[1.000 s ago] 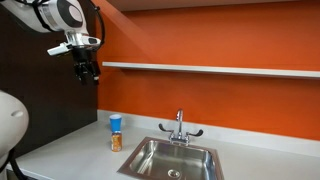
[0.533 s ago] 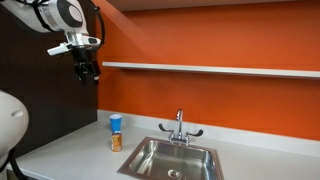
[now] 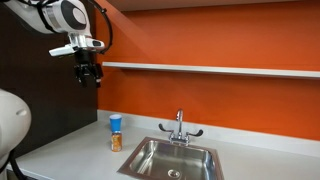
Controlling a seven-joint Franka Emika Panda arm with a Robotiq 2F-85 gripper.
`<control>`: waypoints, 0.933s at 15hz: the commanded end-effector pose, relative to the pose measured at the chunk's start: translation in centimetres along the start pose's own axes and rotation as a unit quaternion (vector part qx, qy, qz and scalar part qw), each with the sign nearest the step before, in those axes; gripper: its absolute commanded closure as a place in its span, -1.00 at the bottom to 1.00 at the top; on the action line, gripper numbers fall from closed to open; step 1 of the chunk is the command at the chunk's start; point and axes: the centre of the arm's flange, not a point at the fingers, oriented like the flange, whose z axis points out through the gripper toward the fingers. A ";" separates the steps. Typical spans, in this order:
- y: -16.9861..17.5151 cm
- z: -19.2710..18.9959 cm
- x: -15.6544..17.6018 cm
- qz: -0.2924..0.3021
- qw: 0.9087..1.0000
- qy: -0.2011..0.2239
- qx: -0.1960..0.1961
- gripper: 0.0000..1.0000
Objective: Put the orange can on the bottom shelf
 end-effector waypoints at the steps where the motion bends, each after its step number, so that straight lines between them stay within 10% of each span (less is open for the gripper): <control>1: 1.9 1.0 -0.5 -0.048 0.998 -0.021 0.020 -1.00; 14: 2.8 9.2 -1.9 -0.039 0.996 -0.074 0.007 -1.00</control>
